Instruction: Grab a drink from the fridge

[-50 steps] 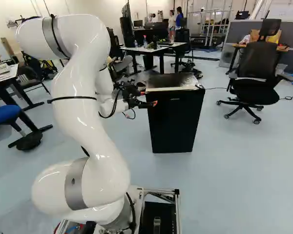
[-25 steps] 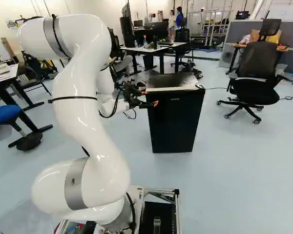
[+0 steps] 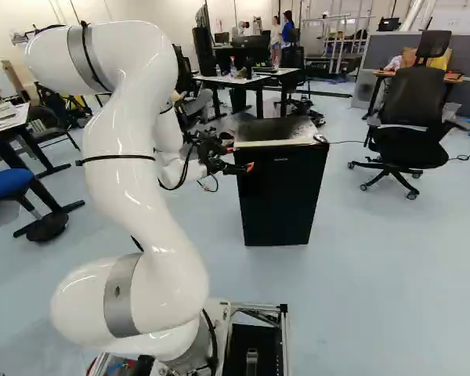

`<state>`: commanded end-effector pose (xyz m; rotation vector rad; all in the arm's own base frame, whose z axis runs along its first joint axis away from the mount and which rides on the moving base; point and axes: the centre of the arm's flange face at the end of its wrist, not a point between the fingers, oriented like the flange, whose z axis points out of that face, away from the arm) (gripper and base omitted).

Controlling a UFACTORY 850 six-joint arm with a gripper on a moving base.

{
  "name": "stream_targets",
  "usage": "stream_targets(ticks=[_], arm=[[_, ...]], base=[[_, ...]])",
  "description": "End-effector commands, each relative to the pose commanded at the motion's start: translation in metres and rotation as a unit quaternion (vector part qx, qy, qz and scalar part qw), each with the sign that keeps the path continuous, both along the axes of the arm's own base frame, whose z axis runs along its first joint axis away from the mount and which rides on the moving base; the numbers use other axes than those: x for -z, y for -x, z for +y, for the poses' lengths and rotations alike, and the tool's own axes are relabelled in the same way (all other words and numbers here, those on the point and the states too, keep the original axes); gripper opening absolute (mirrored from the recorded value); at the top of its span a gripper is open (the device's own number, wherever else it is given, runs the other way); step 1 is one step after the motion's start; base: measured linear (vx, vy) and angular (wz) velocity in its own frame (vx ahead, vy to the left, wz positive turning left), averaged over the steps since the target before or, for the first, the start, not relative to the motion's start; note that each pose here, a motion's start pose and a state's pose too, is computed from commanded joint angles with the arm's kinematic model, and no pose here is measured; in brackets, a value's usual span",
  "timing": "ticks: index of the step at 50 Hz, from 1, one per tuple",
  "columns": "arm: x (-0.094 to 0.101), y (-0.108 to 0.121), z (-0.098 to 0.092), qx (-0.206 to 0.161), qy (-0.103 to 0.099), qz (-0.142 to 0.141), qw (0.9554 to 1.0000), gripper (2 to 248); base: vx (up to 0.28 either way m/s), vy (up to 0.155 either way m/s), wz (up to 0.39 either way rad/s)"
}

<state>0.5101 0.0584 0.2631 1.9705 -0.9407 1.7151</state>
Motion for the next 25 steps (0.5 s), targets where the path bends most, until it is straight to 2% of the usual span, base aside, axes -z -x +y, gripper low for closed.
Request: stream_targets(ticks=[25], arm=[[-0.001, 0.008, -0.0005, -0.002, 0.001, 0.004, 1.0, 247]], base=[[0.0, 0.0, 0.0]])
